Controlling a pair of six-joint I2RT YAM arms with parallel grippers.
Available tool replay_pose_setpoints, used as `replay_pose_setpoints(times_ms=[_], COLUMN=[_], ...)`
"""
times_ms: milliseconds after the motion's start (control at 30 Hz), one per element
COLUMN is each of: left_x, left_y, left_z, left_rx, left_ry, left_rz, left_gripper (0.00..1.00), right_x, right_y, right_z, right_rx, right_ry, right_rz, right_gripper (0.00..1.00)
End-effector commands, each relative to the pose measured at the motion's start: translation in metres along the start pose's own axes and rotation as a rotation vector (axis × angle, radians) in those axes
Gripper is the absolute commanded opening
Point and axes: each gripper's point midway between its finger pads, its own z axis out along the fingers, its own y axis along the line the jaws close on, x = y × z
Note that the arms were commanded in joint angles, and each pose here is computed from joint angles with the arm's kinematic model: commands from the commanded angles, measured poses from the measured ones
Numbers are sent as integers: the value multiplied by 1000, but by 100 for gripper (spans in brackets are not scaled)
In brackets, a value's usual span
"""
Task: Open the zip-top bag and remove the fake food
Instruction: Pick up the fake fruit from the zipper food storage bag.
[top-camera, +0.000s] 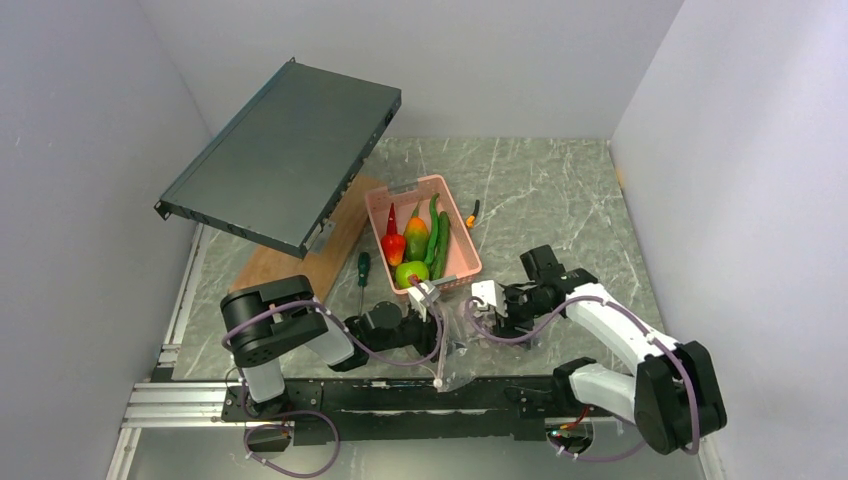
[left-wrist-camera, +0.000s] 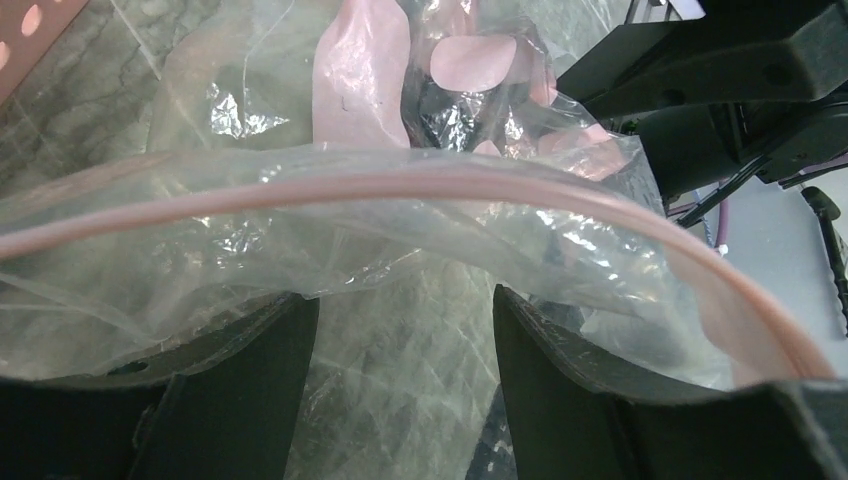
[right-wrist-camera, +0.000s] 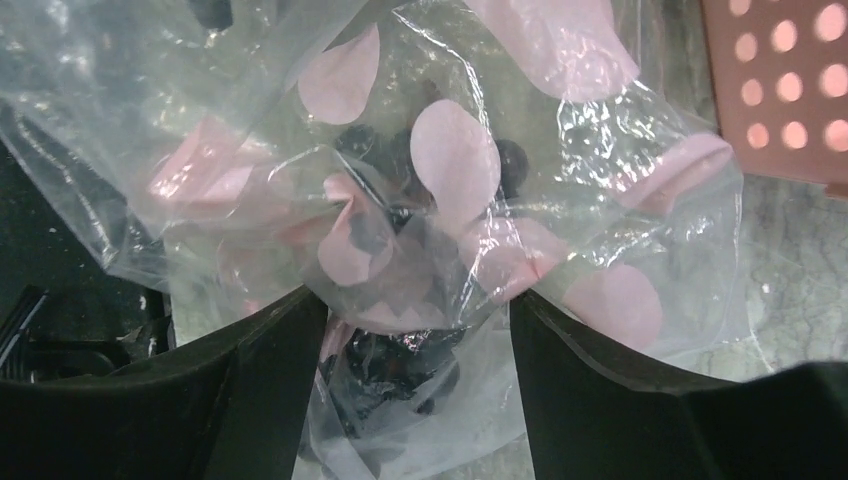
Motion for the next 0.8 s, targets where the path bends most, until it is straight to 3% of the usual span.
replay_pose_setpoints(times_ms=[0, 133, 300, 533, 767], left_x=[-5, -4, -5, -13, -12], left_y=[-6, -7, -14, -26, -23], left_z=[8, 9, 8, 0, 0], left_rx=[30, 38, 78, 155, 155], left_ry=[-9, -4, -12, -60, -48], left_rz=[25, 40, 48, 16, -23], left_gripper=[69, 69, 69, 68, 64], right_x=[10, 8, -14, -34, -34], right_y=[-8, -1, 11, 27, 30], right_z=[10, 17, 14, 6, 6], right_rx=[20, -37, -105, -166, -178], right_ry=[71, 87, -8, -110, -113], right_rz=[17, 6, -35, -103, -105], right_gripper=[67, 52, 34, 29, 28])
